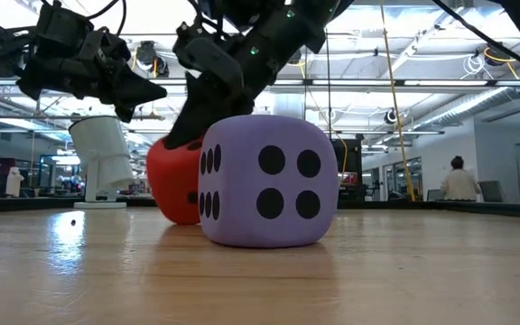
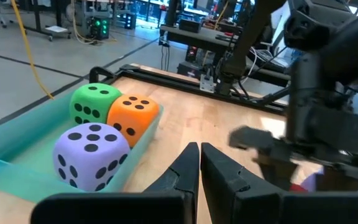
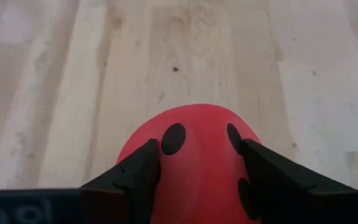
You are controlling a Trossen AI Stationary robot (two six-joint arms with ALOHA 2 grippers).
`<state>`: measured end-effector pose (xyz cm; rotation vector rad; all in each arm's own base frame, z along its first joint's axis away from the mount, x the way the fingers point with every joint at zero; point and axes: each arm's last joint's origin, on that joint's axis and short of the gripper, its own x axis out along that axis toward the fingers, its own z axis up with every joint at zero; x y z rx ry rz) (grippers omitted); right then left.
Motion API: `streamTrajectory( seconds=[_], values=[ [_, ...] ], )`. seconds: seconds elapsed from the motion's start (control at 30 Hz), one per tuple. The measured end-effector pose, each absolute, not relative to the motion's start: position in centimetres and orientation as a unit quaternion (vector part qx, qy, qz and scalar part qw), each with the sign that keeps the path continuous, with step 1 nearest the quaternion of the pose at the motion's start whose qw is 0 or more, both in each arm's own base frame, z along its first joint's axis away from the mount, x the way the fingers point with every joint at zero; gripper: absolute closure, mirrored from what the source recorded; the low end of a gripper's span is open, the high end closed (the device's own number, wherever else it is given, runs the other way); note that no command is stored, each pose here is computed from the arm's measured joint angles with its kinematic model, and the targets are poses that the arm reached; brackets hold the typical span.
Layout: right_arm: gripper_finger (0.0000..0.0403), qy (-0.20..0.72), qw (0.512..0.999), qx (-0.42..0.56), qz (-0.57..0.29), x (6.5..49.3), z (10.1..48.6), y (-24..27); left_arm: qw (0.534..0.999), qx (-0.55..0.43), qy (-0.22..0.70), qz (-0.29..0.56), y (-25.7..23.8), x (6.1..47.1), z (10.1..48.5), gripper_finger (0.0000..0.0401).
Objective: Pick & Place Dice
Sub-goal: Put the large red die into the blue bin
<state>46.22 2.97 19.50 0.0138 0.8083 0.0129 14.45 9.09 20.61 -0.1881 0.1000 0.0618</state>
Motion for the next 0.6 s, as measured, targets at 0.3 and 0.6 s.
streamTrajectory(
  seconds=[0.3,0.6],
  values=[
    [0.0211,0.398,0.917,-0.019,0.001,45.4,21.0,1.1,0.993,-0.099,0.058,0.031,9.1,14.4,20.4,0.0377],
    [0.0221,0.311,0.947,-0.047,-0.059,42.0,29.9,-3.6,0.991,-0.107,0.069,0.032,9.1,14.4,20.2,0.0377]
  ],
)
